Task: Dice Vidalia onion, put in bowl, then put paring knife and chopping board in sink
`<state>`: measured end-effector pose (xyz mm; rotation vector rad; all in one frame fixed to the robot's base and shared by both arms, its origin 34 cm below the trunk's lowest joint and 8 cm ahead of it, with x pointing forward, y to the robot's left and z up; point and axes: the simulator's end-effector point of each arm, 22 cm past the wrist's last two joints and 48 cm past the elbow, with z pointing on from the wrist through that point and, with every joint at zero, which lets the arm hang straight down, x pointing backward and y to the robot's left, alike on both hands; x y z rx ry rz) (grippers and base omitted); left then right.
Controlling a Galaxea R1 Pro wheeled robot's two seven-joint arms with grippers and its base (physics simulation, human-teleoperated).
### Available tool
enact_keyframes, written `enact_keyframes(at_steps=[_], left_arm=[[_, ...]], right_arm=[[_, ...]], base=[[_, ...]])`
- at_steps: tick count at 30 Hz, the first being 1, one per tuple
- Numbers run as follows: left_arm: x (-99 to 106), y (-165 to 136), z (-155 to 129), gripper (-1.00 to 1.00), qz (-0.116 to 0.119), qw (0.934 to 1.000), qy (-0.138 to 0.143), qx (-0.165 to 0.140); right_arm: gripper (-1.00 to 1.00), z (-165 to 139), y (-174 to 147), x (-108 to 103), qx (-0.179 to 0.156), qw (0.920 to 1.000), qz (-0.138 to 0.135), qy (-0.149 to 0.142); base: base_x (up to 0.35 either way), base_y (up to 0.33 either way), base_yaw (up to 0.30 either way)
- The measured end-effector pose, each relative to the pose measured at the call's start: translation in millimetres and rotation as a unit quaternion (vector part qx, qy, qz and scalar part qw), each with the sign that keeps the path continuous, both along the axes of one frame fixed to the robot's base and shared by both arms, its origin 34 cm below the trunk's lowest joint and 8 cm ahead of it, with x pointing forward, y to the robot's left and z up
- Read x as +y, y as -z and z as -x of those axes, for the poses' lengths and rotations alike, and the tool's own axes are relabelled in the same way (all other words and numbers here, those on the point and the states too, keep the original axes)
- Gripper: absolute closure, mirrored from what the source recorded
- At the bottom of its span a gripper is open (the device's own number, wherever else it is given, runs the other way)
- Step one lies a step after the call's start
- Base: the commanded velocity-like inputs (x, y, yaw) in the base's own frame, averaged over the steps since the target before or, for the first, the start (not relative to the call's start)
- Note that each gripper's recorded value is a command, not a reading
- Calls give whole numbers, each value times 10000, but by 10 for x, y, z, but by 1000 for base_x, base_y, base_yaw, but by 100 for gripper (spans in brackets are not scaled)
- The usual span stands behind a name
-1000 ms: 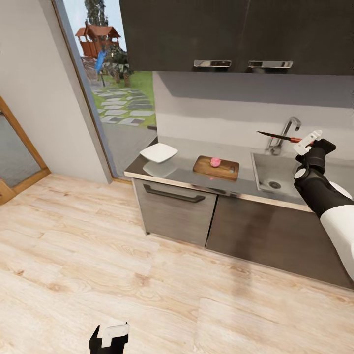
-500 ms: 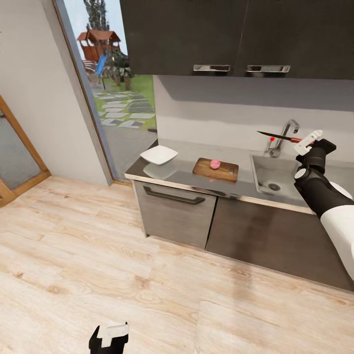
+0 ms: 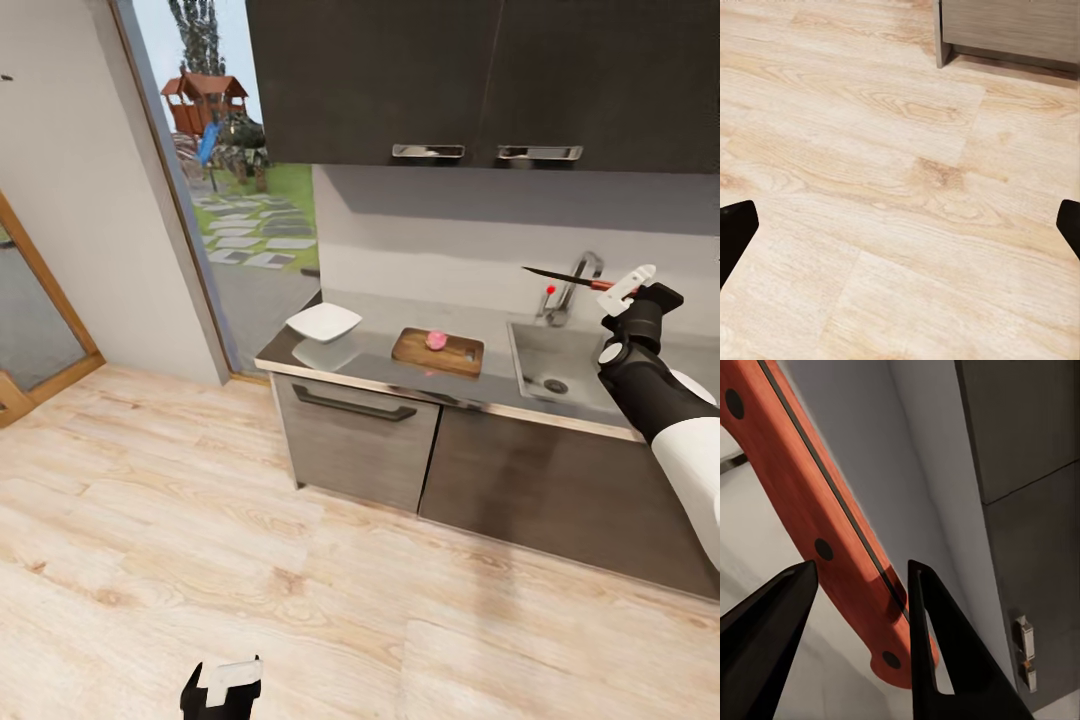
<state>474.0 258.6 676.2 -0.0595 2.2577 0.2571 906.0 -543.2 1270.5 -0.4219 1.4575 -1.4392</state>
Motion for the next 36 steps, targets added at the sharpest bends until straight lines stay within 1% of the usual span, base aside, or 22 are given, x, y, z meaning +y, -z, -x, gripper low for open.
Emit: enact_keyframes(at_steps=[16,20,27,36], left_arm=[[0,-94,-84,-100,0,9999,0,-131],[0,-116,-101,-100,0,9999,-1,-161],[0,-156,-131,-100,0,9998,-1,-214],[0,-203,-173,-100,0,9996,-1,-280]], right_arm=[[100,73,-190,0,-117,9999,-6,0],[100,95,-179,-27,-85,10000,-25,28],[100,130,-179,-46,-57,9999,-42,85],[100,173,-245,-56,-92,9999,-46,129]], base=[[0,0,0],[0,0,-47],[0,0,-72],[0,0,-184]])
